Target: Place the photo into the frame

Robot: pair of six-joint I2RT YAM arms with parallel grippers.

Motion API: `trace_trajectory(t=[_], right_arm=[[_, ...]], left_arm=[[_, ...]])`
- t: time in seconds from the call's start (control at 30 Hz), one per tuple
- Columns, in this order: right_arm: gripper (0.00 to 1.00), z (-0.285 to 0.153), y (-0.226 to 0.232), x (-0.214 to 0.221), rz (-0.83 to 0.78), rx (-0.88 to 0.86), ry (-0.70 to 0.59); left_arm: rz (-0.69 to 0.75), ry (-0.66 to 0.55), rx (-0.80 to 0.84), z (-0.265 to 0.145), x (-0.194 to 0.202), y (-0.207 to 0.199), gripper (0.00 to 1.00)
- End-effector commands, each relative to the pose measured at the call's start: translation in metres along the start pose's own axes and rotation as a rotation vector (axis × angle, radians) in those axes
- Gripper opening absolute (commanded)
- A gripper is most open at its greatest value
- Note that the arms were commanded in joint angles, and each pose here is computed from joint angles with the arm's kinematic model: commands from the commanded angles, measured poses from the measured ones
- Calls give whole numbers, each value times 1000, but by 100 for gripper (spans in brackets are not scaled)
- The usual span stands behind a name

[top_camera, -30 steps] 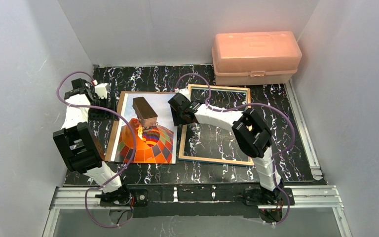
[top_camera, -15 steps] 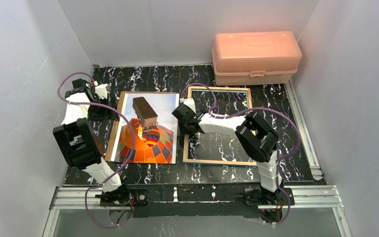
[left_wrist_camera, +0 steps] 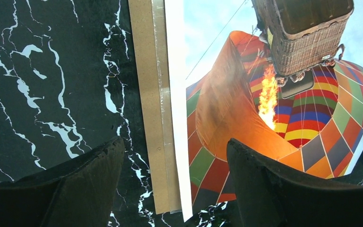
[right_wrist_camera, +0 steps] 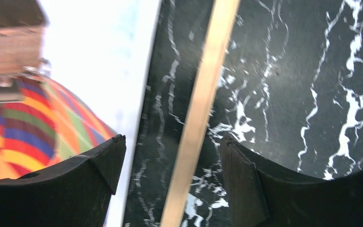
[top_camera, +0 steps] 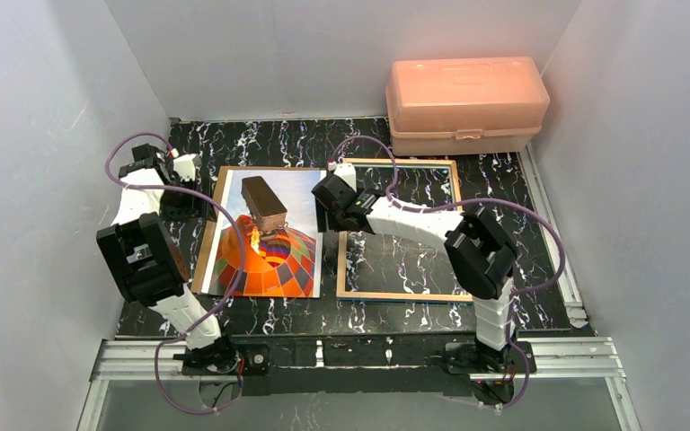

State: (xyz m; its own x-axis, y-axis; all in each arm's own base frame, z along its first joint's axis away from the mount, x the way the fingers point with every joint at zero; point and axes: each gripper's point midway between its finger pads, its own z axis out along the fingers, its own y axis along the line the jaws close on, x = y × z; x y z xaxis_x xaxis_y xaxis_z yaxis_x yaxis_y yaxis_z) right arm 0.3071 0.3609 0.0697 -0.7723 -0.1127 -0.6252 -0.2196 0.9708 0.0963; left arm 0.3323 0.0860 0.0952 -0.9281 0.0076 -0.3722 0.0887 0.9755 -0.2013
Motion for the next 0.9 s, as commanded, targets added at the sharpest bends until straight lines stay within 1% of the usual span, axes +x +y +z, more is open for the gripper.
trace_trajectory(t=[0.0,0.1,0.17,0.23,0.33,0.47,0.6,0.87], right_arm=[[82,-43,41,-60,89,-187,-143],[84,-30,66,-58,83,-259,-79],[85,-16,78,-53,71,-264,-24],[85,-3,83,-51,63,-253,-1],[86,12,81,-54,78,-234,7],[88,32,70,-55,132,-231,38],[92,47,61,-47,159,-228,77],[94,58,56,-21,184,-229,138]], left_arm=[[5,9,-24,1,-3,13,76],[-4,11,-60,8,-7,27,73],[-7,6,-102,12,-11,38,70],[-10,-8,-142,16,-16,47,65],[-26,-26,-188,21,-22,59,59],[-45,-29,-218,29,-26,68,53],[-49,0,-192,42,-20,64,51],[-57,51,-152,62,-3,54,52]])
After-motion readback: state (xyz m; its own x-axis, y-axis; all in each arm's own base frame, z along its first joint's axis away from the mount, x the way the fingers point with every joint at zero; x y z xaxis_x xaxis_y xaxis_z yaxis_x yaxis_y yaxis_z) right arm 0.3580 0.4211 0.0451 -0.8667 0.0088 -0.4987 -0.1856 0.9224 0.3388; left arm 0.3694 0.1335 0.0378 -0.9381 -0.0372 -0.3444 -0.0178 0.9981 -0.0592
